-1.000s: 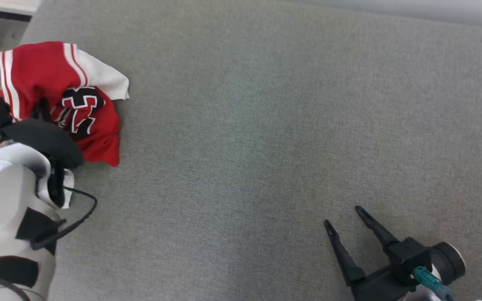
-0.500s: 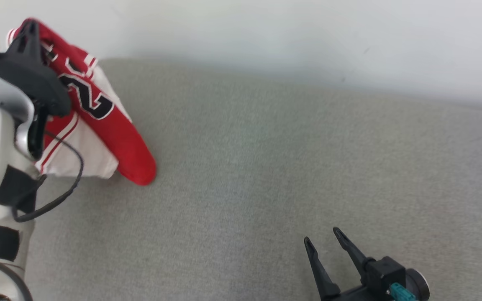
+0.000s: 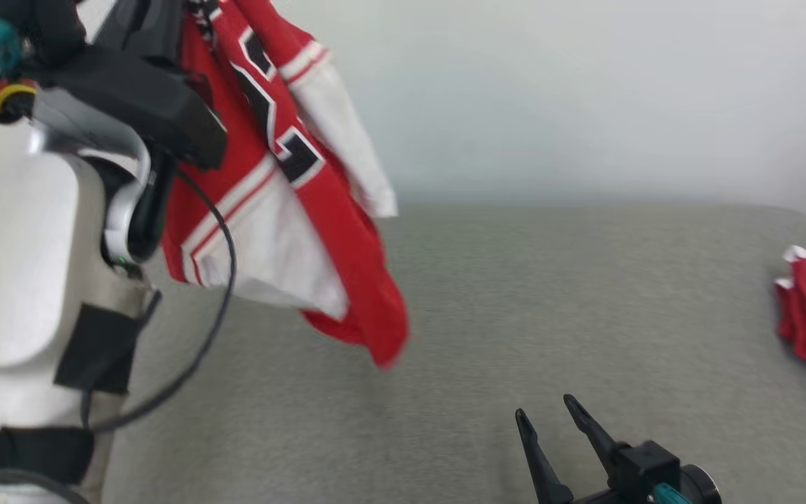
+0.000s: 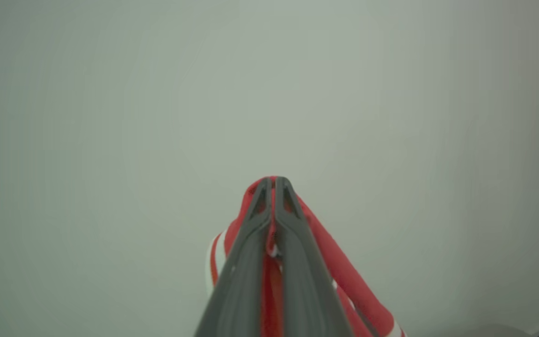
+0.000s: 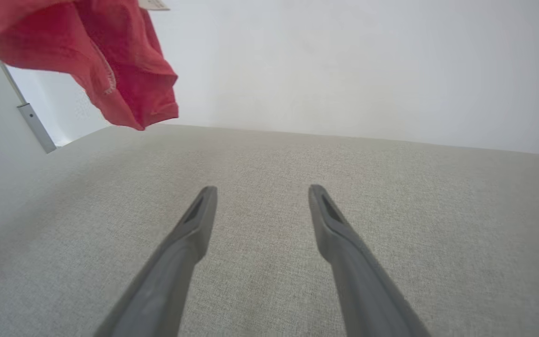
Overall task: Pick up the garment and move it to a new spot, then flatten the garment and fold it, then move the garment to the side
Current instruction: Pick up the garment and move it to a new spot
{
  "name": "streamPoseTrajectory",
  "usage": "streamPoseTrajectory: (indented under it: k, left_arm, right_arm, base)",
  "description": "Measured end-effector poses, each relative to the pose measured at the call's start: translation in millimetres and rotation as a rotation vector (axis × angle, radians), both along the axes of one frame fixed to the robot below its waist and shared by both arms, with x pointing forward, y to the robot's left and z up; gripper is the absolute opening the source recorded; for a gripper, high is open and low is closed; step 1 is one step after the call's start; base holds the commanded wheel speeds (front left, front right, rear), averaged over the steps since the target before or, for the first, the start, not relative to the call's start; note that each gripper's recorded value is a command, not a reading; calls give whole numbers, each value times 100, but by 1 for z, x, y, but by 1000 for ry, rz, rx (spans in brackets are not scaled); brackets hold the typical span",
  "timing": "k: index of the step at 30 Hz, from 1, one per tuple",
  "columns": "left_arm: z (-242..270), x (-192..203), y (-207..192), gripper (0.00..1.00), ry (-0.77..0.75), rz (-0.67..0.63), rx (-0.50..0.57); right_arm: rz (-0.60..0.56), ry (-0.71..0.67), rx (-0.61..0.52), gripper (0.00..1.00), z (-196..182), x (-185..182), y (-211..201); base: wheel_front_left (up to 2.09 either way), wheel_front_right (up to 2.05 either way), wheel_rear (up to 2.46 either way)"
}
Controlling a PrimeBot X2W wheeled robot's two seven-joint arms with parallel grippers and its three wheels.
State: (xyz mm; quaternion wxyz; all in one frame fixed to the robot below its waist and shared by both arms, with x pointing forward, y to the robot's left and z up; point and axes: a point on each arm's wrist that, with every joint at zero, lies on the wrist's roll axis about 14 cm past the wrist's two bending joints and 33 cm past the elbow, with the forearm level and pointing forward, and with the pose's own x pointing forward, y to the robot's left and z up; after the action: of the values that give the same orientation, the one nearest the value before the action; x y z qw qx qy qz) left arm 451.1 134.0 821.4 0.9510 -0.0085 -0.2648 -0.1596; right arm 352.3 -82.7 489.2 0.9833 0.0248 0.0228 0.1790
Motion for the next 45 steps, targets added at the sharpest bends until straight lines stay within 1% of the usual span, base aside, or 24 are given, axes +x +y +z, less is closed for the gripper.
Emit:
streamPoseTrajectory:
  k: [1,2,8,12,16,18,20,21,22,25,27,30,33,37,45]
  left_arm:
    - [-2,-1,-12,0,-4,-31,-14]
    - [-2,-1,-12,0,-4,-31,-14]
    - [-34,-1,-87,0,31,-211,-107]
    - [-89,6,-136,0,158,-306,-99]
    - [-161,11,-175,0,325,-371,-72]
    - [-196,12,-191,0,405,-393,-49]
    - [-235,14,-199,0,498,-393,-21]
    - [-255,15,-201,89,544,-388,-2]
    - [-272,15,-201,100,583,-381,10]
    - [-316,10,-203,100,701,-379,36]
    - [-329,5,-202,100,741,-385,18]
    - [-338,-1,-194,100,758,-382,-15]
    - [-335,-8,-182,100,723,-367,-59]
    - [-325,-18,-152,100,648,-316,-95]
    - [-291,-52,-59,100,480,-99,-187]
  right_arm:
    - [-23,-3,-1,100,1,-2,-7]
    - [-23,-3,-1,100,1,-2,-7]
    - [-182,0,-10,100,-1,-16,-58]
    - [-261,11,-10,100,-4,-27,-81]
    - [-319,25,-8,100,-9,-35,-97]
    - [-338,39,-5,100,-12,-37,-103]
    - [-353,54,-8,100,-17,-37,-107]
    - [-360,60,-9,100,-19,-37,-109]
    - [-368,66,-10,100,-21,-37,-111]
    - [-380,95,-9,100,-29,-39,-114]
    - [-379,104,-11,100,-31,-39,-114]
    - [-371,108,-12,100,-33,-37,-112]
    - [-359,115,-16,100,-35,-36,-109]
    - [-348,113,-19,100,-35,-35,-107]
    - [-358,73,-23,100,-25,-26,-115]
  base:
    - [0,0,0]
    - [0,0,0]
    - [0,0,0]
    - [0,0,0]
    - [0,0,0]
    - [0,0,0]
    - [0,0,0]
    - [0,0,0]
    - [0,0,0]
    - [0,0,0]
    - [0,0,0]
    - [0,0,0]
    - [0,0,0]
    - [0,0,0]
    - [0,0,0]
